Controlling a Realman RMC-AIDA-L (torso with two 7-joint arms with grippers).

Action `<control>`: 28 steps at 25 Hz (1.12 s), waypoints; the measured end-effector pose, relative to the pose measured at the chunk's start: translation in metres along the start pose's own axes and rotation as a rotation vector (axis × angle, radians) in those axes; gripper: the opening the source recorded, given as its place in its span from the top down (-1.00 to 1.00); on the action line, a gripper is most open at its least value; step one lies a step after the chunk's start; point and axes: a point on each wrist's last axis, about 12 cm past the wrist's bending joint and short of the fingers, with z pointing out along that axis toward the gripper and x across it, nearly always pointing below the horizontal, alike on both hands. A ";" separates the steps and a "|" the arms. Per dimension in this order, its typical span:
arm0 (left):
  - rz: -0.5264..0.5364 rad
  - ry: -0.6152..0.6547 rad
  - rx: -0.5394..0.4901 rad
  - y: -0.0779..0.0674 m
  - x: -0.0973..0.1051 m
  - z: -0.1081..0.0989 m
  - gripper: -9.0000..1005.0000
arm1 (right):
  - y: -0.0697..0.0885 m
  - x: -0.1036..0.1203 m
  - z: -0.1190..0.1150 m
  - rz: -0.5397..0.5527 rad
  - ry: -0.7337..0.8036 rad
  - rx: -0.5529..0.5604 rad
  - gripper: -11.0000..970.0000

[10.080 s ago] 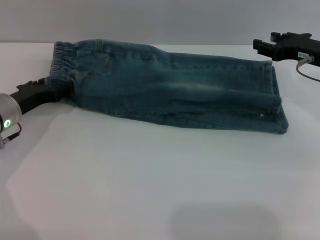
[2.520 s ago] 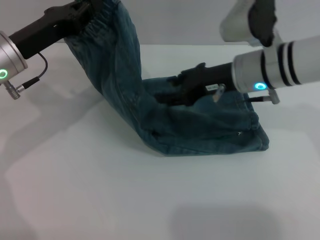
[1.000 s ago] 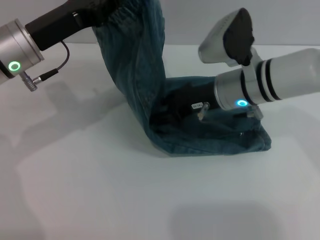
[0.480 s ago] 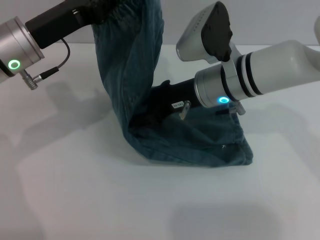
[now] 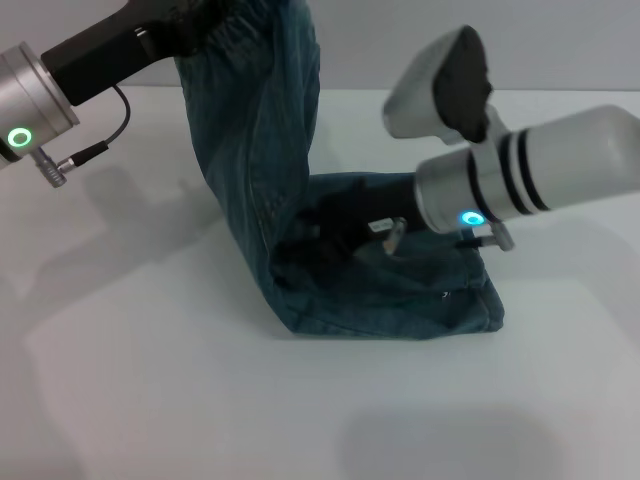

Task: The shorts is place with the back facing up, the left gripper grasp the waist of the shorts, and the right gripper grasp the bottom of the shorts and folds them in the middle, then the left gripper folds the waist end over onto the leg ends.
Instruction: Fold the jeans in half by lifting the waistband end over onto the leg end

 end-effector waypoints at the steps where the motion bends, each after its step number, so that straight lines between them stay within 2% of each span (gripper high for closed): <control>1: 0.000 0.000 -0.003 0.000 0.000 -0.001 0.85 | -0.001 0.004 -0.002 0.012 -0.003 0.006 -0.16; 5: -0.003 0.002 -0.010 0.001 0.002 -0.005 0.85 | -0.010 0.022 -0.016 0.083 -0.050 0.057 -0.16; 10: -0.005 0.009 -0.009 -0.001 0.005 -0.007 0.85 | -0.029 0.039 -0.040 0.197 -0.140 0.165 -0.16; 16: -0.008 0.021 0.003 -0.003 0.008 -0.006 0.85 | -0.054 0.056 -0.069 0.282 -0.239 0.346 -0.16; 17: -0.008 0.021 0.003 -0.003 0.008 -0.006 0.85 | -0.062 0.060 -0.076 0.305 -0.263 0.406 -0.16; 19: -0.020 0.058 0.032 -0.008 0.017 -0.002 0.85 | -0.069 0.063 -0.083 0.325 -0.282 0.459 -0.16; 26: -0.031 0.070 0.041 -0.010 0.022 -0.001 0.85 | -0.094 0.071 -0.106 0.410 -0.357 0.695 -0.16; 27: -0.017 0.091 0.063 -0.014 0.034 0.003 0.85 | -0.097 0.070 -0.108 0.427 -0.375 0.713 -0.16; 28: -0.014 0.093 0.067 -0.015 0.036 0.003 0.85 | -0.098 0.070 -0.109 0.441 -0.390 0.725 -0.16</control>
